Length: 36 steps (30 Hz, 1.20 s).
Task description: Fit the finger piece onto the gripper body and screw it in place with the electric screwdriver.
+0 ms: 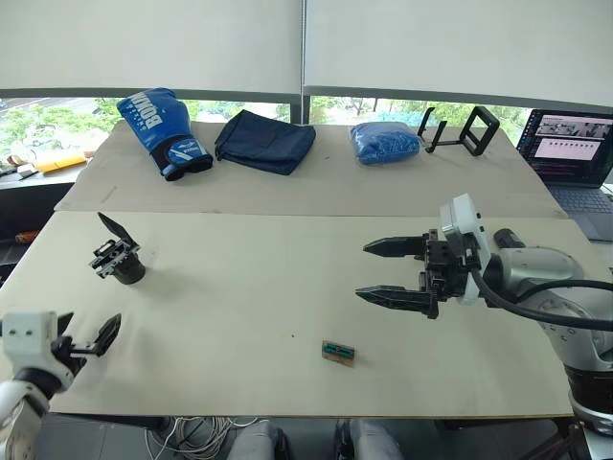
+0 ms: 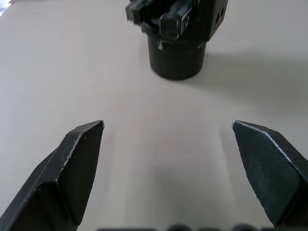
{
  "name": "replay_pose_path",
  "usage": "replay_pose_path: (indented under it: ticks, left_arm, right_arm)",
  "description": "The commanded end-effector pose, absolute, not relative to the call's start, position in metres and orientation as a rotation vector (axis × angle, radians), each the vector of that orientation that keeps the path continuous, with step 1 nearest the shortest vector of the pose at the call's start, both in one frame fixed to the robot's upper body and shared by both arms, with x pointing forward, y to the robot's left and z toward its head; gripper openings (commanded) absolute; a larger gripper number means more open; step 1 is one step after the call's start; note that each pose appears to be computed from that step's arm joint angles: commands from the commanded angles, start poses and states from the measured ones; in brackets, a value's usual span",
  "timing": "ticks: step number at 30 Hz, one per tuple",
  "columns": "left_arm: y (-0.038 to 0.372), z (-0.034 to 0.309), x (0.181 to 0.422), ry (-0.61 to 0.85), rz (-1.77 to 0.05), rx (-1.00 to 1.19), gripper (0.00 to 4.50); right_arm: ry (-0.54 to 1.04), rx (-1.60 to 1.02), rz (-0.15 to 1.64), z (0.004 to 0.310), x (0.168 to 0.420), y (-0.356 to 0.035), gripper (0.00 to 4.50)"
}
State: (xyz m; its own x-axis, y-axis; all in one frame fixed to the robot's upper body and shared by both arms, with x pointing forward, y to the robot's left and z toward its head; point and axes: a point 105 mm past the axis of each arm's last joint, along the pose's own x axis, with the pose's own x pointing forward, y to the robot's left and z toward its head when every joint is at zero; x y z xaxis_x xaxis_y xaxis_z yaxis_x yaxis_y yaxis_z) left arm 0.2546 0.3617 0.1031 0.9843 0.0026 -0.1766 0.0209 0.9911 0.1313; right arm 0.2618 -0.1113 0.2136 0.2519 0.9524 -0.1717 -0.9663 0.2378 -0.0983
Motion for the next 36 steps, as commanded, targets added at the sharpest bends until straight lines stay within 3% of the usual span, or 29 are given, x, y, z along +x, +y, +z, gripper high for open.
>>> replay_pose_path:
  ticks: [1, 12, 25, 30, 36]
  left_arm:
    - [0.363, 0.109, 0.268, 0.159, -0.034, 0.166, 4.50]
    - [0.374, 0.103, 0.308, 0.184, -0.052, 0.133, 4.50]
    - [0.374, 0.097, 0.333, 0.159, -0.029, 0.121, 4.50]
    - [0.366, 0.099, 0.336, 0.140, -0.060, 0.120, 2.38]
    - [0.357, 0.099, 0.333, 0.129, -0.088, 0.105, 2.38]
  right_arm:
    - [0.059, -0.227, 1.310, 0.219, 0.264, -0.113, 4.47]
    - [0.037, -0.225, 1.192, 0.221, 0.262, -0.125, 4.47]
    - [-0.007, -0.215, 1.128, 0.227, 0.257, -0.123, 4.47]
    - [-0.010, -0.220, 1.200, 0.228, 0.245, -0.116, 4.50]
    - [-0.022, -0.223, 1.214, 0.231, 0.246, -0.112, 4.50]
